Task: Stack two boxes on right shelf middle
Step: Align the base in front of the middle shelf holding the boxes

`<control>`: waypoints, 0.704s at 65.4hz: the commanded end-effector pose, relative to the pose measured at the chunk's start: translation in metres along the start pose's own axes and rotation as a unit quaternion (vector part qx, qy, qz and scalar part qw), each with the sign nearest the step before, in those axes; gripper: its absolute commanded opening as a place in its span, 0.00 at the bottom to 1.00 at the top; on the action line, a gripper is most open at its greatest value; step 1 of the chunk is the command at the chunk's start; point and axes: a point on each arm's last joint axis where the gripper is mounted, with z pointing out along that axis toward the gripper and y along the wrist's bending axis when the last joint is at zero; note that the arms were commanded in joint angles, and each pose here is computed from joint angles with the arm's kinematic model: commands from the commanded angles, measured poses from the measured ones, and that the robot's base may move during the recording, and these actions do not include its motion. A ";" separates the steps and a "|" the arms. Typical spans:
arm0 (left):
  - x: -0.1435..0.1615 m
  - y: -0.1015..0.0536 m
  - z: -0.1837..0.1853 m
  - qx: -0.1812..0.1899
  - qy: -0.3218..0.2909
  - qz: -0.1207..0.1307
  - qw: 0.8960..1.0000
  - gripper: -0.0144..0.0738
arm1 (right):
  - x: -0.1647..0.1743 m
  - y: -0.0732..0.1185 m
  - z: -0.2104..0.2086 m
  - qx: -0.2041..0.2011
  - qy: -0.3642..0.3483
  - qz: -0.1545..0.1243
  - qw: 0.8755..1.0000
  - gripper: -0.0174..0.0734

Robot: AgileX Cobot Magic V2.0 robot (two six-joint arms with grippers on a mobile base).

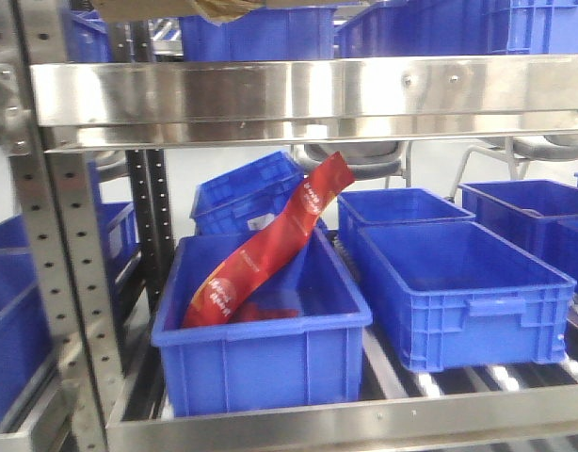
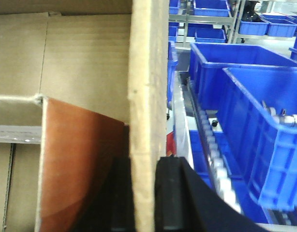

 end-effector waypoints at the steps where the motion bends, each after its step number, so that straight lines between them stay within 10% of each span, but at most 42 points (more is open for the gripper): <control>1: -0.006 0.004 -0.003 -0.008 -0.017 0.009 1.000 0.04 | -0.016 -0.003 -0.011 -0.009 -0.051 -0.009 0.999 0.01; 46: -0.006 0.004 -0.003 -0.008 -0.017 0.009 1.000 0.04 | -0.016 -0.003 -0.011 -0.009 -0.051 -0.009 0.999 0.01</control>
